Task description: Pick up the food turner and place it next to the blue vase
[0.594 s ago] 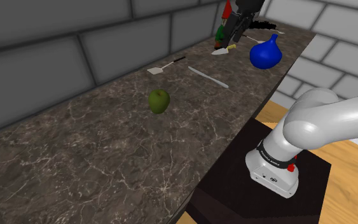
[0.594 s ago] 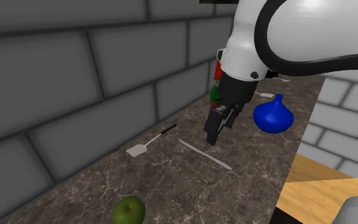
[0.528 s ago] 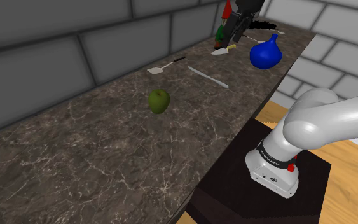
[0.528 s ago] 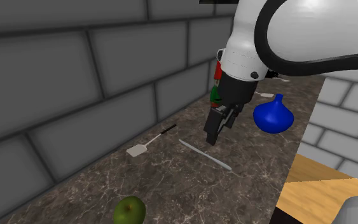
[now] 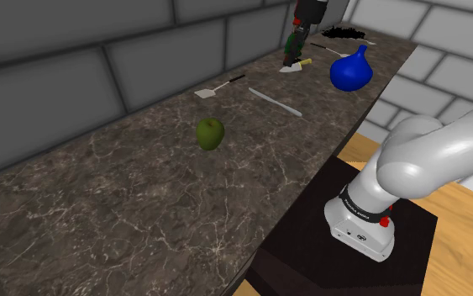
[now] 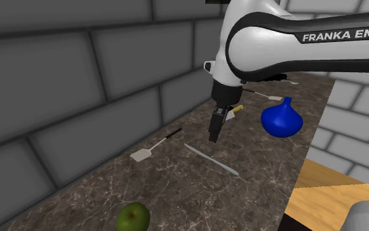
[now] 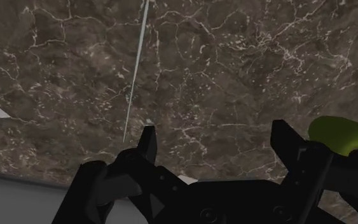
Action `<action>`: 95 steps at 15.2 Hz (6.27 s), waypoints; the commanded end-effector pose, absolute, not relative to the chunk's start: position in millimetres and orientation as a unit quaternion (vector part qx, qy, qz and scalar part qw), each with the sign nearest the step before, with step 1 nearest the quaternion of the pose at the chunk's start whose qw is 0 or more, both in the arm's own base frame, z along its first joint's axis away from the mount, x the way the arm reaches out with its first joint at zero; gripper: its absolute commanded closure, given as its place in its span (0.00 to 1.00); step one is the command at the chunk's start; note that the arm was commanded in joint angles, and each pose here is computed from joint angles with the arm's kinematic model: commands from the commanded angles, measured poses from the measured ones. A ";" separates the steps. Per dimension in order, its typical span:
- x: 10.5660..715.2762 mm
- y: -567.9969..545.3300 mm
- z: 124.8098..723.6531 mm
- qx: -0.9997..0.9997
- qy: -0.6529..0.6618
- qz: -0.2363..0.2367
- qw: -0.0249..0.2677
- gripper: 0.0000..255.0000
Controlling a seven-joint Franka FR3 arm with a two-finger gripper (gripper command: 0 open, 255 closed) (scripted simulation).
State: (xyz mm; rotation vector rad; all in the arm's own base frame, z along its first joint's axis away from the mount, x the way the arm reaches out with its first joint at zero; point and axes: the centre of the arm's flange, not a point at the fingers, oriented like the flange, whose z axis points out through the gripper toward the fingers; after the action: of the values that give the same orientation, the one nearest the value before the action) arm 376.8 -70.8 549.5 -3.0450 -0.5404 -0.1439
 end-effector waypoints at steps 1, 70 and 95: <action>397.2 -83.8 536.3 -0.974 -0.222 -0.042 0.019 0.00; 686.6 -69.2 433.5 -0.704 -0.709 0.023 -0.024 1.00; 686.6 -69.2 565.5 -0.704 -0.709 0.023 -0.024 1.00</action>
State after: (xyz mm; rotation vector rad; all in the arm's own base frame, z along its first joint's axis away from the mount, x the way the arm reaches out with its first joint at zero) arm 686.2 -69.8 560.4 -2.2460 -2.2635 0.0735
